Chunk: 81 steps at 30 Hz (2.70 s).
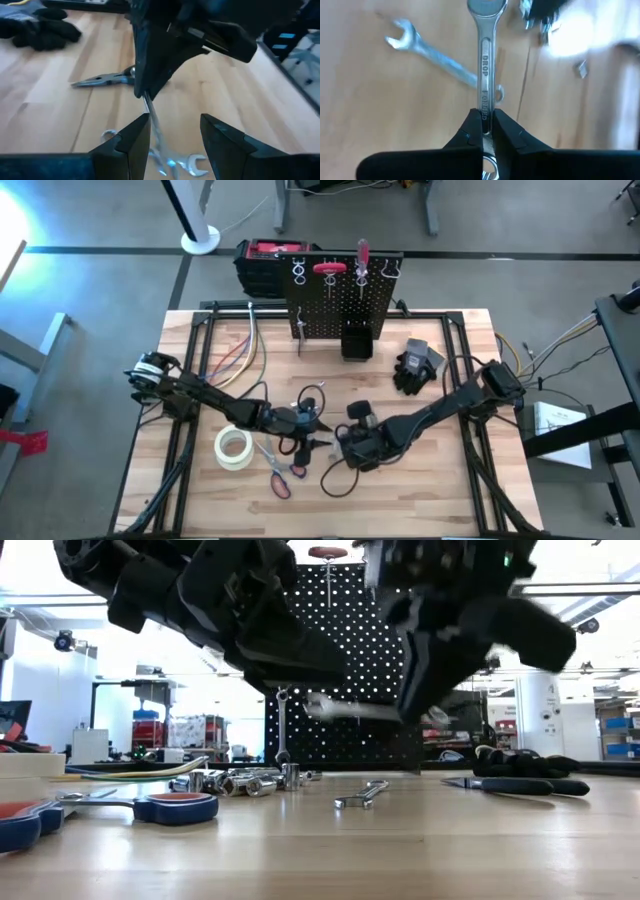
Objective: Hang tools onto peg board
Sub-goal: Hang the wrench on the peg board
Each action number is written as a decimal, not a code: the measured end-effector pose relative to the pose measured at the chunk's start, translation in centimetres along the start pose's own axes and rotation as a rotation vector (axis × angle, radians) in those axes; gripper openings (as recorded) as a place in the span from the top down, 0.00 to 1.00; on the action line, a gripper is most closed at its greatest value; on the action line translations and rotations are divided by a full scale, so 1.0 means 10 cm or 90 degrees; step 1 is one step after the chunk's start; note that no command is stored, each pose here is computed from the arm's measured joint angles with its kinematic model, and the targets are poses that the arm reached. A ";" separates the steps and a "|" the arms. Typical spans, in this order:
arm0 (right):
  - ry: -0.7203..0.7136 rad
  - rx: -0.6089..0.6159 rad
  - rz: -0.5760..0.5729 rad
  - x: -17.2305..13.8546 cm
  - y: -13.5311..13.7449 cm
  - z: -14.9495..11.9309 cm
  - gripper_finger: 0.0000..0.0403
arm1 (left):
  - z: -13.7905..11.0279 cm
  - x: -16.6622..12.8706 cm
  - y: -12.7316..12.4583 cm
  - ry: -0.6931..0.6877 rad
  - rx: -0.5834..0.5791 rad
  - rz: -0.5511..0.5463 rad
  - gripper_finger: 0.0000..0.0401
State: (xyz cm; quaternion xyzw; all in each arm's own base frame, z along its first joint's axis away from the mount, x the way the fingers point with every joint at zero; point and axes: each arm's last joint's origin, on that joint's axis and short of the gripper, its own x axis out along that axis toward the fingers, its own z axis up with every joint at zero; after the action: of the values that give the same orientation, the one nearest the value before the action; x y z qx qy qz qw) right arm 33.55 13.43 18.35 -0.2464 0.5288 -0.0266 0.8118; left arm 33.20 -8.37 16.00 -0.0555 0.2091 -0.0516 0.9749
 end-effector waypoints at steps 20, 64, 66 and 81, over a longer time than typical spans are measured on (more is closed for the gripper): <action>-0.050 -0.036 -0.088 -0.23 0.05 0.17 0.99 | 0.10 0.04 0.06 0.035 -0.083 -0.002 0.62; -0.065 0.083 -0.055 -0.40 -0.06 0.21 1.00 | 0.18 0.07 0.03 0.101 0.041 0.050 0.98; -0.068 0.144 -0.093 -0.40 -0.08 0.21 0.99 | 0.18 0.07 0.05 0.094 0.041 0.064 0.98; -0.223 0.366 -0.188 -1.10 -0.13 -0.09 0.66 | -0.33 -0.39 0.56 -0.237 -0.140 0.155 1.00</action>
State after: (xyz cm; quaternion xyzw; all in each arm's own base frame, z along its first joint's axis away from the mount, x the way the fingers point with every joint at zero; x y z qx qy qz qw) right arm 28.22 15.35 27.93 -0.0828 0.3112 -0.2481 0.9136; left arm 28.77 -2.61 13.86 -0.1440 0.0357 0.1001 0.9839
